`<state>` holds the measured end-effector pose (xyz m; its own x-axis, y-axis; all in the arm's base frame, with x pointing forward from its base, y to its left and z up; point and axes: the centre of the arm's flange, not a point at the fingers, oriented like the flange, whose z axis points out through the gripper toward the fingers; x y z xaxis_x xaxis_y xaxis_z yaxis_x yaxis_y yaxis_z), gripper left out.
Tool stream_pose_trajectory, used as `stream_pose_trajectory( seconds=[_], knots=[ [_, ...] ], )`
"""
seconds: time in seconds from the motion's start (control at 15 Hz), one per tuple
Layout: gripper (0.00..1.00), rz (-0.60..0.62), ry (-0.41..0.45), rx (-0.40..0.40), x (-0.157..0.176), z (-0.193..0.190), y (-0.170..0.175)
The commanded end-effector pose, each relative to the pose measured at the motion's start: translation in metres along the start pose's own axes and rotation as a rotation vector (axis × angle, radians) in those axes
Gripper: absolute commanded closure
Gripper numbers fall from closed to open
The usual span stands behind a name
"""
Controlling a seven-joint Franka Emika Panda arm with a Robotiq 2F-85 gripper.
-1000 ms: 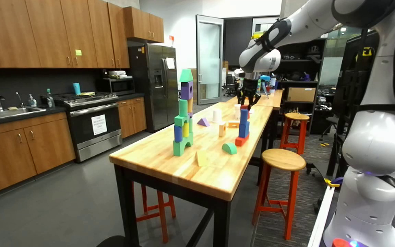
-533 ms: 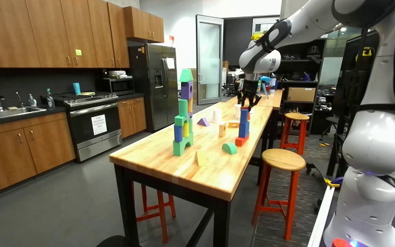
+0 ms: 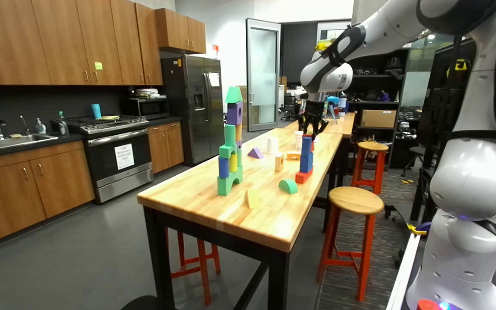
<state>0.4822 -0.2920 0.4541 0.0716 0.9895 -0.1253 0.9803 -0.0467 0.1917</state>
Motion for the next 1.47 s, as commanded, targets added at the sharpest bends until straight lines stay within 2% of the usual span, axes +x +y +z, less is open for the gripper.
stream_pose_trajectory(
  seconds=[0.0,0.6,0.67,0.73,0.87,0.93,1.13,1.4],
  knots=[
    [0.81,0.01,-0.004,-0.011,-0.0005,-0.0026,-0.0025],
    [0.81,-0.008,0.001,-0.017,0.0,-0.002,-0.0044],
    [0.31,-0.015,-0.005,-0.02,0.0002,-0.0029,-0.0058],
    [0.31,-0.017,-0.004,-0.025,0.0004,-0.0033,-0.0068],
    [0.2,-0.006,-0.002,-0.003,-0.0003,0.001,-0.0007],
    [0.4,-0.006,-0.001,-0.002,-0.0002,0.0016,-0.0009],
    [0.21,-0.005,-0.001,0.0,-0.0001,0.0027,-0.0009],
    [0.2,-0.005,-0.001,0.0,0.0,0.0028,-0.0009]
  ],
)
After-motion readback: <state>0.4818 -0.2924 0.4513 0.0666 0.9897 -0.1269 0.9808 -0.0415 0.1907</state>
